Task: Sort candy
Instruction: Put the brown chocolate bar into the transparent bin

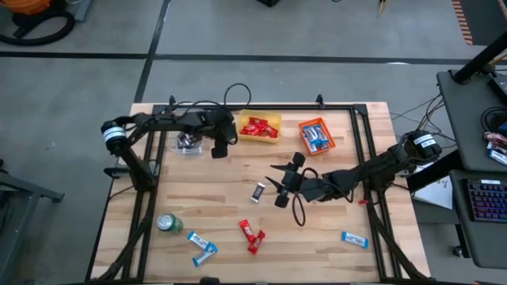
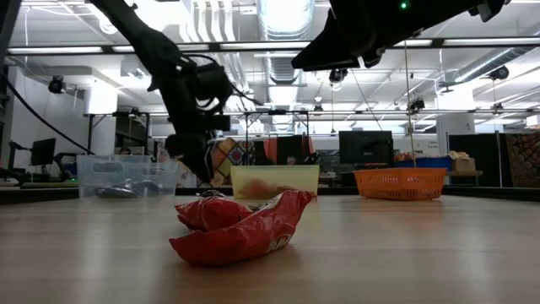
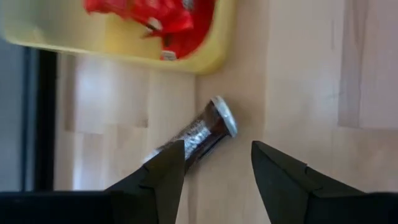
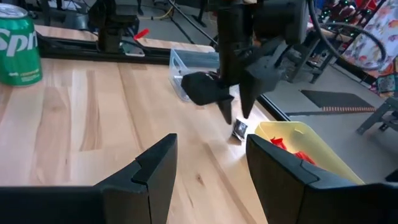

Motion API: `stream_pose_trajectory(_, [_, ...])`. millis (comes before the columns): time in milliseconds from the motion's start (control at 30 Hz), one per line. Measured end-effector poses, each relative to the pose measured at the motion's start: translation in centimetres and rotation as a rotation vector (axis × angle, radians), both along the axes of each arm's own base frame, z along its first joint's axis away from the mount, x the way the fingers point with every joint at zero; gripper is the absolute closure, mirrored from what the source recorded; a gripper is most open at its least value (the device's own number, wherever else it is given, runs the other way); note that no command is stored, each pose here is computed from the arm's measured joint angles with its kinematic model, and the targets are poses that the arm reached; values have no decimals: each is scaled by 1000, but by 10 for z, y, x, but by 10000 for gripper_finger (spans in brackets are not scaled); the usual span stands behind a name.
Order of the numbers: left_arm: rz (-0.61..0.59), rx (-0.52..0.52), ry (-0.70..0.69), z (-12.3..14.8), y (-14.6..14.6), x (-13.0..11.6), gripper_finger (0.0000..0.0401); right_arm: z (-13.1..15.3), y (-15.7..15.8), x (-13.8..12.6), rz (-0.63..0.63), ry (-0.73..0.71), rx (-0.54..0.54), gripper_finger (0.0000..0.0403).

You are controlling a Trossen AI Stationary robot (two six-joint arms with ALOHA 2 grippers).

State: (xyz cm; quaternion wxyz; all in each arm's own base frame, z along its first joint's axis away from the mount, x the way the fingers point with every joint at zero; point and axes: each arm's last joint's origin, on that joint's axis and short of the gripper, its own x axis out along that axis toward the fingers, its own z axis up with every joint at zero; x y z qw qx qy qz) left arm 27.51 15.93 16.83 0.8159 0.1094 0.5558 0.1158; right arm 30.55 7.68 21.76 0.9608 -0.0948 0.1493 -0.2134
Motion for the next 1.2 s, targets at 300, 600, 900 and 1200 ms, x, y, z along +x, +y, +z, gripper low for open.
stream_pose_trajectory(300, [23,-14,68,-23,14,6,247,-1,-2,0,-7,13,-4,220])
stream_pose_trajectory(600, [18,-17,102,-32,16,7,318,-2,-3,0,-9,17,-6,220])
stream_pose_trajectory(900, [55,6,140,-24,19,7,393,-2,-3,0,-11,15,1,220])
stream_pose_trajectory(1200, [113,-65,92,28,13,1,401,-2,-3,0,-14,10,12,220])
